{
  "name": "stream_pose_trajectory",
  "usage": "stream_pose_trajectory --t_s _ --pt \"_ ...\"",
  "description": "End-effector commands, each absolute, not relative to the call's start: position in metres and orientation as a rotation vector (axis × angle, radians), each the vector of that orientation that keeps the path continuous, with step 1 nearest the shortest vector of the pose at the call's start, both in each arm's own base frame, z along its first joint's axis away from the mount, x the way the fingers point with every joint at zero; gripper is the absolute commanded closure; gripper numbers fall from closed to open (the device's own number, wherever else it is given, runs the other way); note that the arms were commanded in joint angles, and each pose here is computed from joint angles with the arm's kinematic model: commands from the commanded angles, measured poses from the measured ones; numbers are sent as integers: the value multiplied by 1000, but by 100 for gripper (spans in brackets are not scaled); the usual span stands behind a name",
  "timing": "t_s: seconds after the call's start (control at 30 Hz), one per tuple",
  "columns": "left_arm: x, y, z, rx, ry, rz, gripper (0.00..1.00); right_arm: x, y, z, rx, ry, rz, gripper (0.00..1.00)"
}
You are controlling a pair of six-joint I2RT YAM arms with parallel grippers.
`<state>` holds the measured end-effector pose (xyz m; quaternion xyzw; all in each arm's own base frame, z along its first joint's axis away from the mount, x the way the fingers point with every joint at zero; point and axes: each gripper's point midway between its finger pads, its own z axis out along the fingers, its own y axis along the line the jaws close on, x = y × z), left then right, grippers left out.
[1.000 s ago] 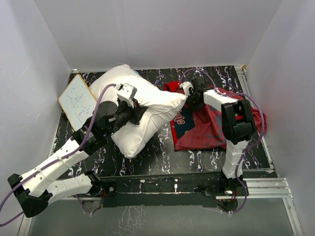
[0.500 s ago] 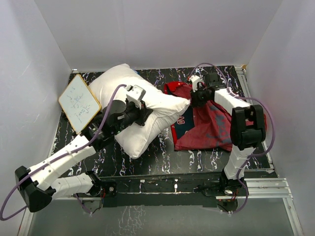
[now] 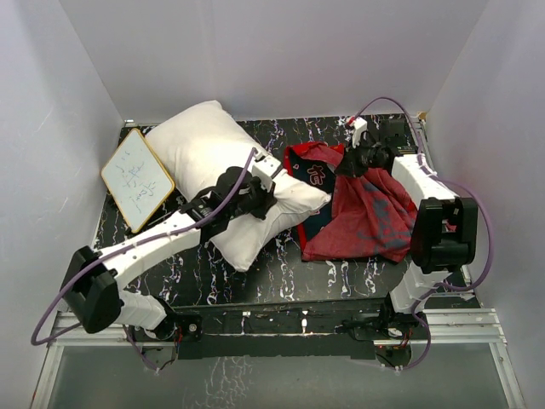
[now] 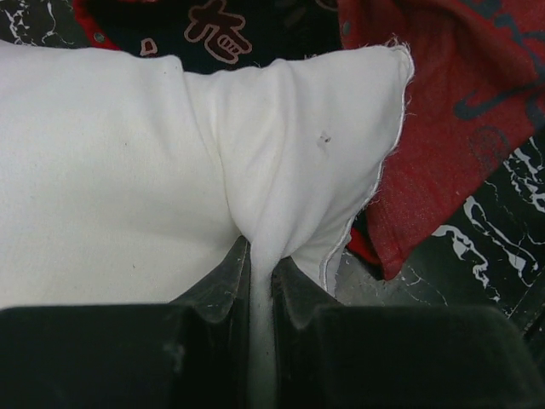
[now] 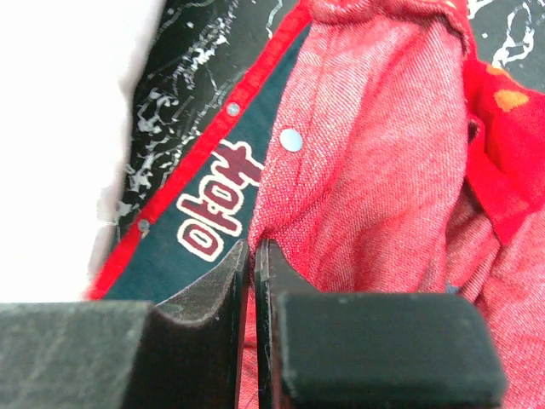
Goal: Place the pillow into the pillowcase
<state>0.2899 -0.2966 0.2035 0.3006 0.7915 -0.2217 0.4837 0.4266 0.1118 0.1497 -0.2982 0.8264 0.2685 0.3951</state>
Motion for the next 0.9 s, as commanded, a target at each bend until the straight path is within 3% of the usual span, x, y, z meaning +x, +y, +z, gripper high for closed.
stream_pose_trajectory --t_s 0.0,0.53,0.7,0.87 --pt "314 -300 208 751 1899 -501 100 427 126 201 -792 1931 725 92" --pt "420 -320 182 492 2034 -271 100 415 162 260 -905 1846 799 92" --pt "445 -312 216 254 1913 -197 100 407 181 262 -964 1871 812 92" --pt "439 -353 265 168 1730 -445 100 400 201 275 -987 1854 876 92"
